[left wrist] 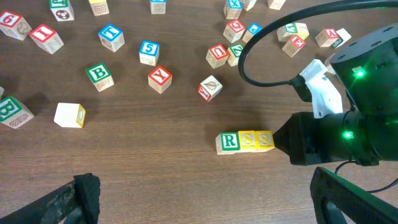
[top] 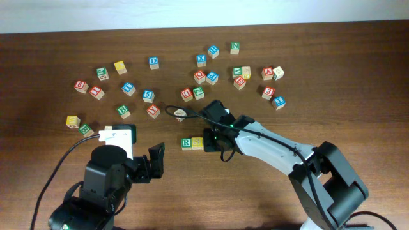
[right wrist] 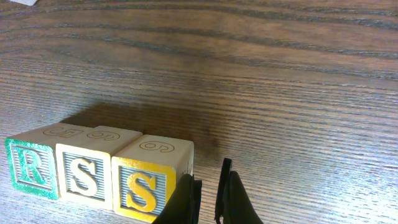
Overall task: Spell out RSS
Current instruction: 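Open the right gripper and retract it from the blocks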
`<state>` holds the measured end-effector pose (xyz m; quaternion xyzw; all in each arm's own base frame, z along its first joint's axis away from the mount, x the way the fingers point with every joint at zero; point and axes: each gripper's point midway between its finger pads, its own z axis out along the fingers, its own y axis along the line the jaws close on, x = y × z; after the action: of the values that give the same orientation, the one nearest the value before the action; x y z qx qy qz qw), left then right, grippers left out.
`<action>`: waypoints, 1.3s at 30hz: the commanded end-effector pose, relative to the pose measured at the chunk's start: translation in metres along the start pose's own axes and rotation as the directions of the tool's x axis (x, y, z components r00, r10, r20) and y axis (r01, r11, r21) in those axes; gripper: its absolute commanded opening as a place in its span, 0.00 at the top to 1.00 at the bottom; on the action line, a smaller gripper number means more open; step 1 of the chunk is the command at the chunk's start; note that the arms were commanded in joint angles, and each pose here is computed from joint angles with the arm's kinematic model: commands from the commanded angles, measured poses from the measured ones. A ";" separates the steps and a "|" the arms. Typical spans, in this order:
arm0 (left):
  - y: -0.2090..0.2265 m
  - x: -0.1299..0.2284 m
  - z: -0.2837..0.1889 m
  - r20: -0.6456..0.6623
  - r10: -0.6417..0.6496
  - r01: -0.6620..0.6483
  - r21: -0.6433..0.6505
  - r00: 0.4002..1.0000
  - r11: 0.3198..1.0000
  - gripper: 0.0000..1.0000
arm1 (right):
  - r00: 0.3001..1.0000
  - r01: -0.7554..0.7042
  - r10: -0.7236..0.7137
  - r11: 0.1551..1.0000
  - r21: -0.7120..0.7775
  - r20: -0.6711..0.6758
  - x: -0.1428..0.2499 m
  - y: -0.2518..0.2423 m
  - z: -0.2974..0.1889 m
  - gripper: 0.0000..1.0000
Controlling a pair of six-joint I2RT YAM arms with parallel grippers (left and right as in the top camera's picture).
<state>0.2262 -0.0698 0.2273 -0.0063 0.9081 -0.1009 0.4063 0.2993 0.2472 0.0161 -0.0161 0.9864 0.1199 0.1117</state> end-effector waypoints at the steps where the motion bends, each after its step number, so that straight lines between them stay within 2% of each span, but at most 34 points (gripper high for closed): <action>1: 0.000 -0.005 -0.003 0.017 -0.004 0.004 0.000 1.000 1.000 0.00 | 1.000 0.015 -0.015 1.000 -0.004 -0.022 0.007 0.001 0.005 0.96; 5: 0.000 -0.005 -0.003 0.017 -0.004 0.004 0.000 1.000 1.000 0.01 | 1.000 0.009 -0.009 0.999 0.054 -0.014 0.003 -0.013 0.001 0.96; 8: 0.000 -0.005 -0.003 0.017 -0.004 0.004 0.000 1.000 1.000 0.01 | 1.000 -0.019 0.021 0.995 0.093 -0.018 -0.010 -0.033 -0.030 0.96; 10: 0.000 -0.005 -0.003 0.017 -0.004 0.004 -0.001 1.000 1.000 0.01 | 1.000 -0.008 0.007 0.995 0.096 0.010 -0.020 -0.042 -0.072 0.96; 14: 0.000 -0.005 -0.003 0.017 -0.003 0.003 -0.001 1.000 1.000 0.01 | 0.986 -0.004 -0.005 0.999 0.051 0.169 -0.021 -0.050 -0.165 0.96; 17: 0.000 -0.005 -0.003 0.017 -0.003 0.003 0.000 1.000 1.000 0.01 | 0.942 -0.013 0.001 0.999 0.032 0.334 0.007 -0.070 -0.248 0.96; 19: 0.000 -0.005 -0.003 0.017 -0.004 0.004 0.000 1.000 1.000 0.01 | 0.920 -0.013 0.007 1.000 0.012 0.391 0.034 -0.084 -0.276 0.96; 21: 0.000 -0.005 -0.003 0.017 -0.004 0.004 -0.001 1.000 1.000 0.01 | 0.904 -0.023 0.028 1.000 -0.015 0.426 0.063 -0.099 -0.283 0.96; 24: 0.000 -0.005 -0.003 0.017 -0.004 0.004 -0.001 1.000 1.000 0.01 | 0.886 -0.107 0.145 0.988 -0.108 0.440 0.109 -0.122 -0.256 0.96; 25: 0.000 -0.005 -0.003 0.017 -0.004 0.004 -0.001 1.000 1.000 0.00 | 0.878 -0.133 0.184 0.981 -0.144 0.443 0.117 -0.126 -0.251 0.76; 26: 0.000 -0.005 -0.003 0.017 -0.004 0.004 0.000 1.000 1.000 0.01 | 0.867 -0.151 0.222 0.970 -0.190 0.446 0.124 -0.126 -0.248 0.30; 27: 0.000 -0.005 -0.003 0.017 -0.004 0.004 0.000 1.000 1.000 0.01 | 0.859 -0.163 0.242 0.965 -0.207 0.451 0.126 -0.127 -0.249 0.02; 29: 0.000 -0.005 -0.003 0.017 -0.004 0.004 0.000 1.000 1.000 0.01 | 0.861 -0.151 0.256 0.954 -0.259 0.440 0.131 -0.120 -0.252 0.02; 35: 0.000 -0.005 -0.003 0.017 -0.004 0.004 0.000 1.000 1.000 0.01 | 0.870 -0.162 0.251 0.959 -0.234 0.424 0.136 -0.125 -0.249 0.02; 38: 0.000 -0.005 -0.003 0.017 -0.004 0.004 -0.001 1.000 1.000 0.00 | 0.820 -0.180 0.224 0.975 -0.134 0.526 0.122 -0.145 -0.255 0.02; 39: 0.000 -0.005 -0.003 0.017 -0.004 0.004 0.000 1.000 1.000 0.00 | 0.811 -0.077 0.114 0.993 -0.088 0.573 0.113 -0.141 -0.261 0.02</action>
<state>0.2263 -0.0698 0.2277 -0.0061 0.9080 -0.1010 0.4067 0.1269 0.0576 0.1951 0.1108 0.9108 0.2033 0.3418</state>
